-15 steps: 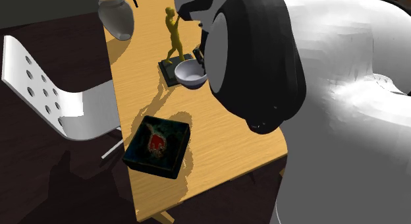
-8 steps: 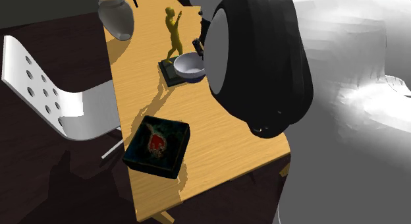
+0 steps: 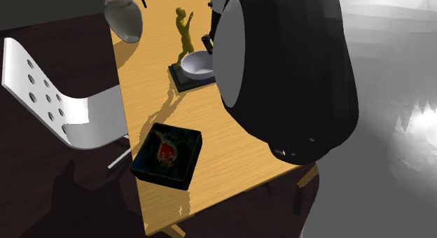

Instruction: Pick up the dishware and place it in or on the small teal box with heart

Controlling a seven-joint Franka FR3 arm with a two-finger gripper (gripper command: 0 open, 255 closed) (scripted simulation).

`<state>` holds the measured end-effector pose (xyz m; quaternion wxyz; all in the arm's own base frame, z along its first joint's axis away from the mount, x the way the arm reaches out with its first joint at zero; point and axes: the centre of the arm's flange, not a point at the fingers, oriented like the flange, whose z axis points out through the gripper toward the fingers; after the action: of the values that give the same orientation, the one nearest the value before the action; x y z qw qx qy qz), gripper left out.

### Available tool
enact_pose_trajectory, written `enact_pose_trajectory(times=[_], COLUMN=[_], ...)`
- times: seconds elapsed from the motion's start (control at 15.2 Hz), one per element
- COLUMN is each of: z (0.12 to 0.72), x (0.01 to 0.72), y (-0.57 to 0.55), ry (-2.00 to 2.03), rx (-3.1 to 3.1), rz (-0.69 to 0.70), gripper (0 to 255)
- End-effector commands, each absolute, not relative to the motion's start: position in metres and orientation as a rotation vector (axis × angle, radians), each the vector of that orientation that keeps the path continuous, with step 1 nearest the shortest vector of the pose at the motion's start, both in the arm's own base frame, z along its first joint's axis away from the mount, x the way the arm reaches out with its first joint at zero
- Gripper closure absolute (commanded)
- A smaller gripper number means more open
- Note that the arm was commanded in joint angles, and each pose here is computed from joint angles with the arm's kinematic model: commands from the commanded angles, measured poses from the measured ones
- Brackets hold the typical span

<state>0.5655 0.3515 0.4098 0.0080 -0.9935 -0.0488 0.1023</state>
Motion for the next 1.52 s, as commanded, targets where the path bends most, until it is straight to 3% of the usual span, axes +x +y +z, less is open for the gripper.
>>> enact_pose_trajectory(times=[0.0,1.25,1.45], z=[0.416,0.449,0.440], x=[0.544,0.296,0.285], y=[0.352,0.344,0.344], ry=[-0.153,-0.153,-0.153], rx=[-3.106,-3.106,-3.106], rz=[0.319,0.319,0.319], gripper=[255,255,255])
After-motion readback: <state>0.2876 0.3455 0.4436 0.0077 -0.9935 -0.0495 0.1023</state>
